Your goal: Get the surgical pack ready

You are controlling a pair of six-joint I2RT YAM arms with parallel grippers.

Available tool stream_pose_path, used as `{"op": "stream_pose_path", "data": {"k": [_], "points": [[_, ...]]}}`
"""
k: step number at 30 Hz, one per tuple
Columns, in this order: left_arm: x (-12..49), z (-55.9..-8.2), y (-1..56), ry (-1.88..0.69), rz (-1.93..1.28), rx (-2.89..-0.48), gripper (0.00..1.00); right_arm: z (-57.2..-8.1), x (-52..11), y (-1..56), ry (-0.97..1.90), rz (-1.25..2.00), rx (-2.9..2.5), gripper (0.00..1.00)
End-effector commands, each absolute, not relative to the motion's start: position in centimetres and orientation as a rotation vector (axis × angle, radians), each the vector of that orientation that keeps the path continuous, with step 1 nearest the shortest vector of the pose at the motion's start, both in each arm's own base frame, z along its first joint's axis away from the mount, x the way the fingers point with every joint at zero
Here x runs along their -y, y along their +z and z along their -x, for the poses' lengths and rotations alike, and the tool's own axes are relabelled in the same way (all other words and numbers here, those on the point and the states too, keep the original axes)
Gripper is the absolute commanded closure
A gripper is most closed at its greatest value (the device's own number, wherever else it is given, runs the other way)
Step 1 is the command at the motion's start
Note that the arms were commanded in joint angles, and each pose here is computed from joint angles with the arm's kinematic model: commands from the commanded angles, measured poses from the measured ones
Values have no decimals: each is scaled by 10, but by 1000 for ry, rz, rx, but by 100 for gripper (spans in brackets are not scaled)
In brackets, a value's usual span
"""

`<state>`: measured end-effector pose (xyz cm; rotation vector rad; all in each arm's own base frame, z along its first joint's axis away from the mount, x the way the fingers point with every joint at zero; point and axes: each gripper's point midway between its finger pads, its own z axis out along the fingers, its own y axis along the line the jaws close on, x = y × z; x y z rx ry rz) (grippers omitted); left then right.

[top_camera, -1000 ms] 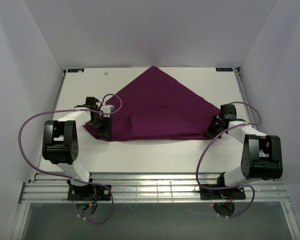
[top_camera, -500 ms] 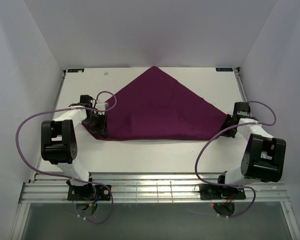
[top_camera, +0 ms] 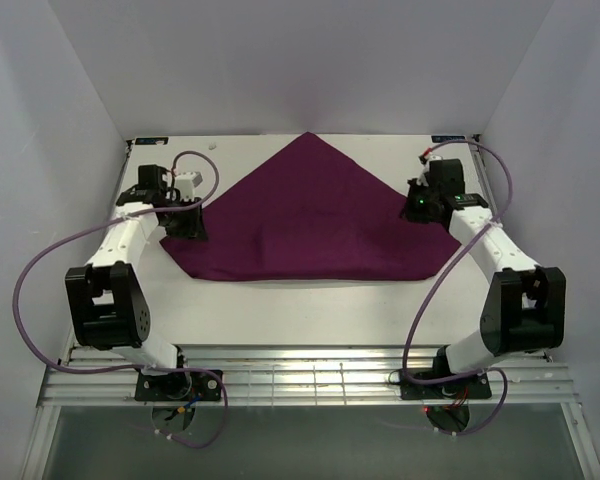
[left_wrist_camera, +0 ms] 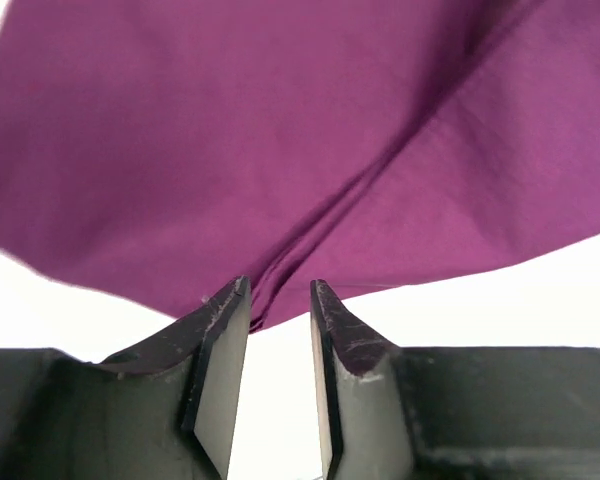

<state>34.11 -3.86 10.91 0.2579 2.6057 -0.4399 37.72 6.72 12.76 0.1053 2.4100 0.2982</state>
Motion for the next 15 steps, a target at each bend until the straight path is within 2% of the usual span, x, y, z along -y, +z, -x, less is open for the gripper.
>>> {"op": "stream_pose_path", "data": {"k": [1,4,9,15], "points": [[12,-347,119,-325,-114,-2596,58,-404,-121,163,471,127,-2277,92],[-25,-347,107,-231,101,-2635,52,-417,-125,169,480,86,-2263,92],[-70,-354,88,-214,375,-2643,42,-429,-120,161,431,76,-2283,92],[-97,-379,69,-231,451,-2621,40,-432,-121,152,430,69,-2292,92]]}}
